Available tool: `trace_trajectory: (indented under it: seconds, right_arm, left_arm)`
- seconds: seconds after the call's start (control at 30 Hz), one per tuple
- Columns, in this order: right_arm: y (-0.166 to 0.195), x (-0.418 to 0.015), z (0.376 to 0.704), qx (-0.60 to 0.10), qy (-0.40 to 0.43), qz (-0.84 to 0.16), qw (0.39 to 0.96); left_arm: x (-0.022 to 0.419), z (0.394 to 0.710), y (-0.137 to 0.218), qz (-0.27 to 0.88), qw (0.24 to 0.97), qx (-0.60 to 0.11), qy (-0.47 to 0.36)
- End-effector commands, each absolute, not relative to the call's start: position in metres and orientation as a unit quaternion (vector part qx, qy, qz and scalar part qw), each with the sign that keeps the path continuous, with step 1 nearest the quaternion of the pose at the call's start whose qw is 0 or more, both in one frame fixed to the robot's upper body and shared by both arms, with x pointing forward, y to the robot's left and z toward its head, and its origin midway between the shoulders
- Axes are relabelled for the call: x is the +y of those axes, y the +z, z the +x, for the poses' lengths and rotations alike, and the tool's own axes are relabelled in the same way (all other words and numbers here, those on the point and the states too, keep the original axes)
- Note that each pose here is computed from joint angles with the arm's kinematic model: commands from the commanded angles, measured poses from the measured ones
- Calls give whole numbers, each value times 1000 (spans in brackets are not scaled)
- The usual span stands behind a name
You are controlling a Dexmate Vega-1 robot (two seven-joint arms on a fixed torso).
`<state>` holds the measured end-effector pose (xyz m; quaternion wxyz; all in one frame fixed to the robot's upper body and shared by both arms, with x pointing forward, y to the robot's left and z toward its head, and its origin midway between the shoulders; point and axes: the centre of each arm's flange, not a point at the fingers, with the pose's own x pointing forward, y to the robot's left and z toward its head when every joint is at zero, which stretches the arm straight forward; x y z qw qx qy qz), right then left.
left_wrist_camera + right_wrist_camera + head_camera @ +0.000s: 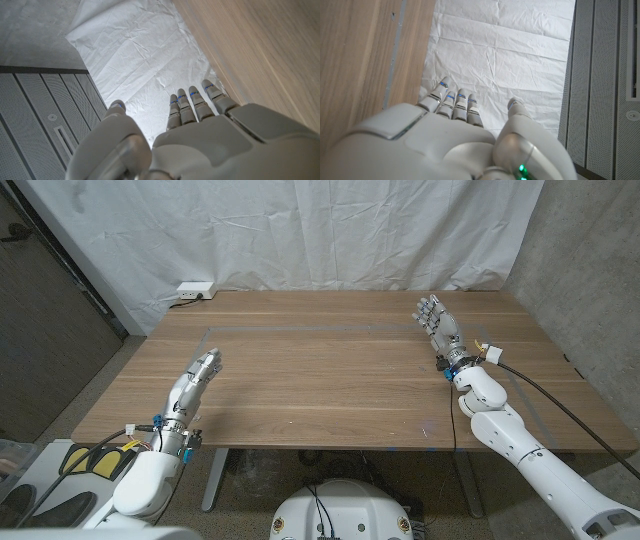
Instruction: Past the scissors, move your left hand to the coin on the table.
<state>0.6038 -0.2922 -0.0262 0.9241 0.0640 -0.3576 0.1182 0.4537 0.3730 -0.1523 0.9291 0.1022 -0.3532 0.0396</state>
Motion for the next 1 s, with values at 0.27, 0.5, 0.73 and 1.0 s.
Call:
trace_trajectory:
  seconds: [0.27, 0.5, 0.73, 1.0]
  right_arm:
    - [-24, -285, 607, -355, 120, 64, 925]
    - [-27, -287, 610, -352, 117, 63, 926]
    - [-29, -291, 611, -352, 114, 67, 926]
    - [-31, -296, 608, -354, 110, 67, 926]
  left_arm:
    - [381, 438, -153, 141, 926, -337, 93]
    - [382, 440, -150, 154, 923, -337, 106]
    - [381, 442, -150, 168, 918, -339, 120]
    - [379, 440, -148, 185, 910, -345, 137]
